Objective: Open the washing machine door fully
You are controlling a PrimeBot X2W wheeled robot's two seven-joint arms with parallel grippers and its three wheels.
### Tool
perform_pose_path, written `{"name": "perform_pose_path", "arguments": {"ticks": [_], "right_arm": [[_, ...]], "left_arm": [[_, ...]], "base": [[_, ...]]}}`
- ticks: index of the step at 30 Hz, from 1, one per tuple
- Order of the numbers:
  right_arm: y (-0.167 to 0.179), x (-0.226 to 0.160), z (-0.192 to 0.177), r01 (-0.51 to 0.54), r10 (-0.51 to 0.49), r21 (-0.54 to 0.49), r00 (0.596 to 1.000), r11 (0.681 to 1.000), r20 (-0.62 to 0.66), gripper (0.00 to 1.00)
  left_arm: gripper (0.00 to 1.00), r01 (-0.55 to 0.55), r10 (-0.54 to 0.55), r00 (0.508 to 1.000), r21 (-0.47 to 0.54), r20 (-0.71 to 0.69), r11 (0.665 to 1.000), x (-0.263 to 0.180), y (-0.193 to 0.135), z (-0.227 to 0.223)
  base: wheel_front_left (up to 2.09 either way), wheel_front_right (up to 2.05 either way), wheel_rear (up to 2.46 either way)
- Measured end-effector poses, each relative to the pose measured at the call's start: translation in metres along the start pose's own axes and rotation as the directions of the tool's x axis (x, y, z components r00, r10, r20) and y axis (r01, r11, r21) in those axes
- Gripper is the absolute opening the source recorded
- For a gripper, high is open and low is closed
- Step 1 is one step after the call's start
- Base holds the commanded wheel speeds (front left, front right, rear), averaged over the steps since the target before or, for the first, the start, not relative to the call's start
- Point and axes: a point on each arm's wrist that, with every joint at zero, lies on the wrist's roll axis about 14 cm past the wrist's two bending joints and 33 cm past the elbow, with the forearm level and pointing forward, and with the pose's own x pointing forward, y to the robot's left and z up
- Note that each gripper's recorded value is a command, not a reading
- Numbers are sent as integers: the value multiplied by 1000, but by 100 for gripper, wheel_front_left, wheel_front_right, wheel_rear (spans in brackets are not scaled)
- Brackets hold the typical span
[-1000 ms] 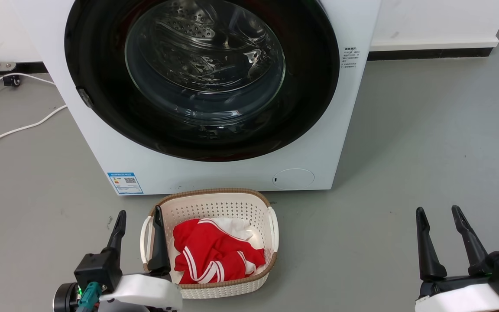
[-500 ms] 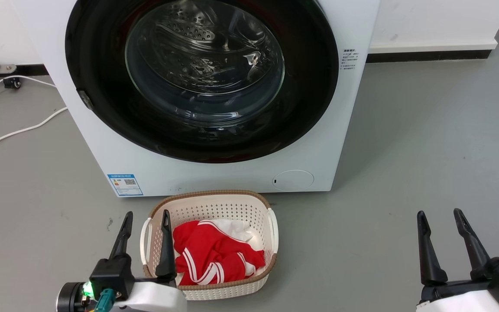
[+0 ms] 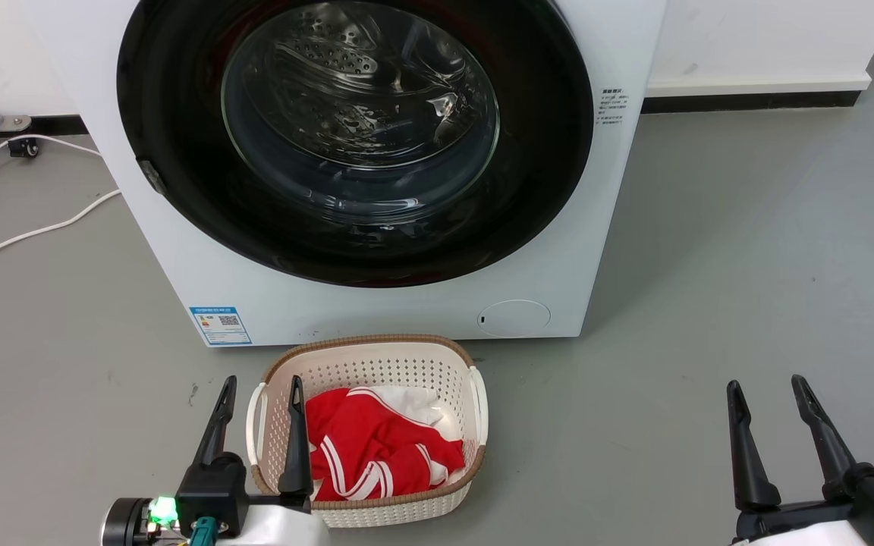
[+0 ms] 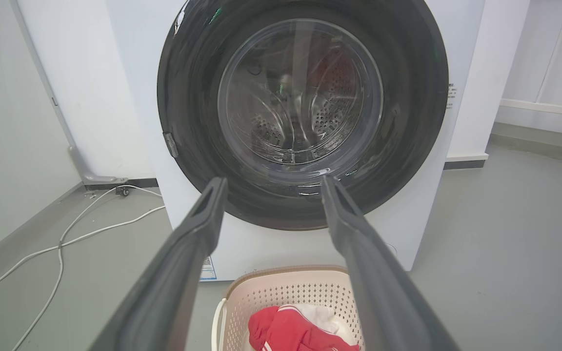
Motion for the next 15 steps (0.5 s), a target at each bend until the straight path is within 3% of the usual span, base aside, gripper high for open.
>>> {"name": "perform_pose_path", "arguments": {"ticks": [15], "right_arm": [[-2, -4, -8, 18, -17, 57, 1000, 998, -22, 100]], "left_arm": [[100, -1, 1, 1000, 4, -9, 1000, -2, 0, -4]], "base": [[0, 0, 0]]}}
